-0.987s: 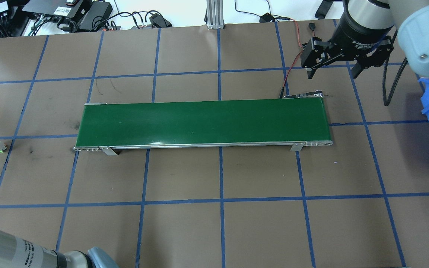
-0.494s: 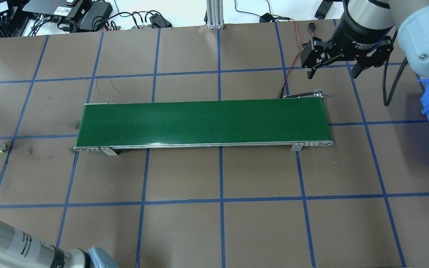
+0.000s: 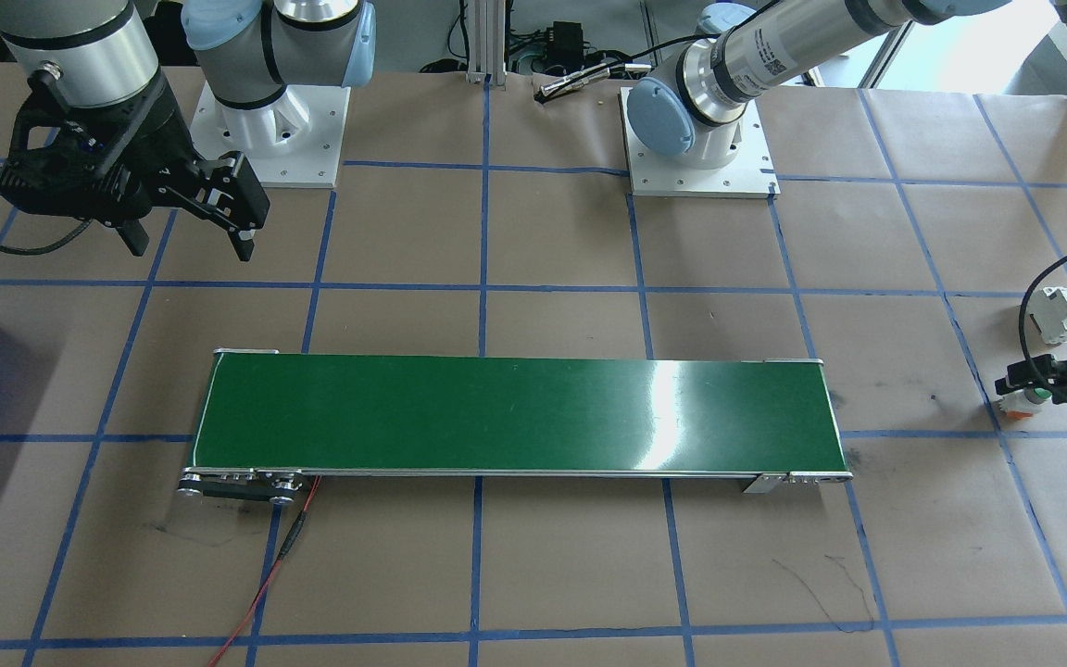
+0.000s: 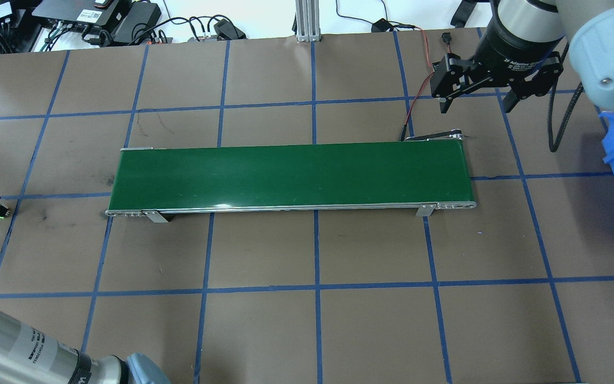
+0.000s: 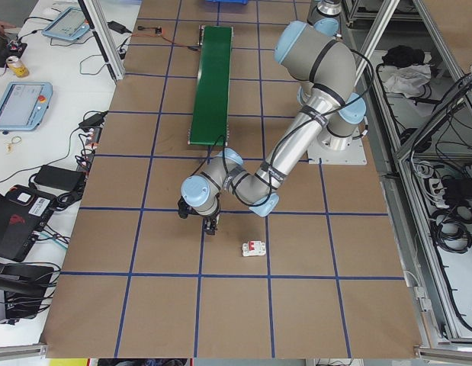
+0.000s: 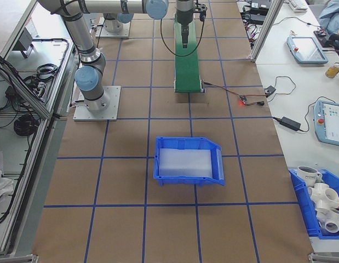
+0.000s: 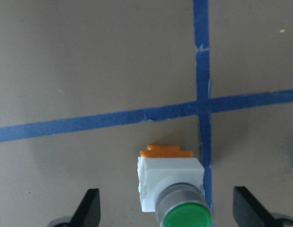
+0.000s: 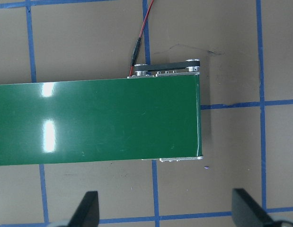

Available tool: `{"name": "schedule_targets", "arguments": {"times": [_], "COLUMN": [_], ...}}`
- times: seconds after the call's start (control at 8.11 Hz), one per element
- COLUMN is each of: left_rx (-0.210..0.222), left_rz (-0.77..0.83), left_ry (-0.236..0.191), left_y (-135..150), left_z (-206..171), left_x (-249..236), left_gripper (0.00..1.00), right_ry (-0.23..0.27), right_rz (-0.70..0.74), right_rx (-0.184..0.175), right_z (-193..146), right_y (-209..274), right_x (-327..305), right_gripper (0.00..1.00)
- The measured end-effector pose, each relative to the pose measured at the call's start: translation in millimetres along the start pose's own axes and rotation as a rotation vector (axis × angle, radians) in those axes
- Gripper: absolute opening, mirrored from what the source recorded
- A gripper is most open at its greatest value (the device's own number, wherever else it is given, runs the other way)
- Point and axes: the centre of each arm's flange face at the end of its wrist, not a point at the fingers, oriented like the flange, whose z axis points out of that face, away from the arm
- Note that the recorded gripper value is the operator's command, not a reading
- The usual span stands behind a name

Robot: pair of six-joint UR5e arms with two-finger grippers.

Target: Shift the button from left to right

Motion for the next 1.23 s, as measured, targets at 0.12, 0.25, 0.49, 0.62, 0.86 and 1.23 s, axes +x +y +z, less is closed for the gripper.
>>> {"name": "schedule_targets", "arguments": {"times": [0.12,0.25,0.49,0.62,0.86,1.23], "left_rx": [-0.024,-0.037,-0.045,-0.046,-0.043,-0.01], "left_rz": [0.021,0.038,0.05,0.057,0.071,0.119], "left_ry": [-0.014,-0.021,-0.023,-0.023,-0.032,-0.105], "left_y": [1,1,0,-2,-6,-18], "left_z": [4,6,9,9,4,-67], "left_x": [-2,-3,-3,-2,3,51], "left_gripper": [0.72,0.4,0.04,0.0,0.0,0.0], "right_ry": [0.0,0.0,0.0,0.0,0.0,0.0], "right_rz": [0.0,0.0,0.0,0.0,0.0,0.0], "right_rx": [0.0,0.0,0.0,0.0,0.0,0.0], "right_z": [0,0,0,0,0,0], "right_y": [0,0,0,0,0,0], "right_x": [0,0,0,0,0,0], "right_gripper": [1.0,1.0,1.0,1.0,1.0,1.0]}}
